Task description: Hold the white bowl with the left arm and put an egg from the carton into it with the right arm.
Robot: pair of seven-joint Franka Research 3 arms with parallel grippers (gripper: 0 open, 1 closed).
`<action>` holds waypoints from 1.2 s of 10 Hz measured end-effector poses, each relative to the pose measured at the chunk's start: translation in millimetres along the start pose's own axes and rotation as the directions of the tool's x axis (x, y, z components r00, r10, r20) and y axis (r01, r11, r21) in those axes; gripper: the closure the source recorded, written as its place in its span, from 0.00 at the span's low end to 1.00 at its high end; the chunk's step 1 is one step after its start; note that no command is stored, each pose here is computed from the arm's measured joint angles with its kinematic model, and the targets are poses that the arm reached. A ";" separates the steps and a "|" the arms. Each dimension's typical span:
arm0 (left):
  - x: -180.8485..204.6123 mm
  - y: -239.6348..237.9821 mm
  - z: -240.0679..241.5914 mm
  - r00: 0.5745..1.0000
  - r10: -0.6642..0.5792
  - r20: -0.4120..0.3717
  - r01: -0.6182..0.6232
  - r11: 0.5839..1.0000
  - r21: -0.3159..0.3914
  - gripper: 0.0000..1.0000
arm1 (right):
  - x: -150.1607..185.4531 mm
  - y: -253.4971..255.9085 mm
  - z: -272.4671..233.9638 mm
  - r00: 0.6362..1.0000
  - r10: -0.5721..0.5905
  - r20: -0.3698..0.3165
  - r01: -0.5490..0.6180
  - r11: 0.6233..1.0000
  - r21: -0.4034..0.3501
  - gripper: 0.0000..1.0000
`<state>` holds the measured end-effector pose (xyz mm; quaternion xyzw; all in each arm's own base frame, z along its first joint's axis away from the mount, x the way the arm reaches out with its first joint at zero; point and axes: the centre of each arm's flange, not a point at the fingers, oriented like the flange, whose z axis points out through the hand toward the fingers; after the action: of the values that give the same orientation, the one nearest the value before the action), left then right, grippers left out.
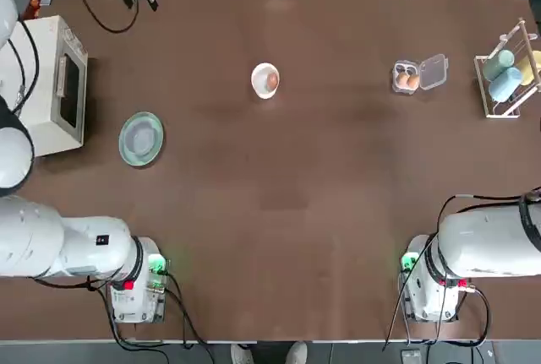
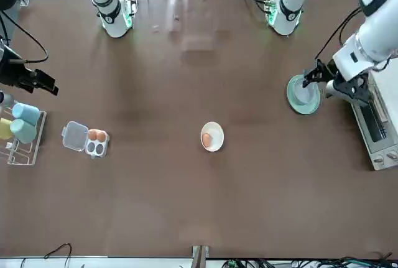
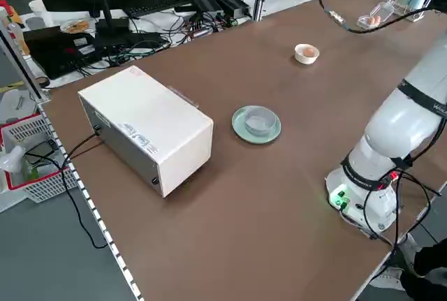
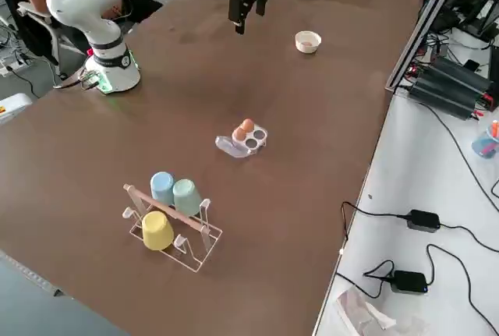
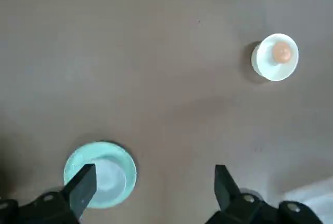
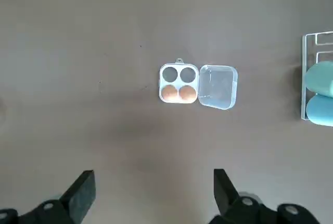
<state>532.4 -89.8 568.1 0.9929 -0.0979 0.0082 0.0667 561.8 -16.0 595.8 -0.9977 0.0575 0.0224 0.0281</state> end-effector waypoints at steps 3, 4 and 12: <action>-12.9 7.4 -42.3 0.997 -0.082 -0.014 0.083 0.994 0.075 0.00 | -0.1 -0.2 -1.0 1.000 0.001 -0.004 -0.001 1.000 0.000 0.00; -14.5 10.8 -60.4 0.992 -0.127 -0.004 0.127 0.987 0.093 0.00 | 0.0 -0.2 -1.2 1.000 0.001 -0.006 -0.001 1.000 0.000 0.00; 9.5 -2.4 -59.4 0.960 -0.277 0.025 0.274 0.957 0.094 0.00 | -0.1 -9.1 -1.3 1.000 0.012 -0.012 -0.012 1.000 0.001 0.00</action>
<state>542.0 -81.4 626.9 0.9988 0.0406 -0.0158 0.0208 562.9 -7.0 597.6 -0.9975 0.0634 0.0165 0.0279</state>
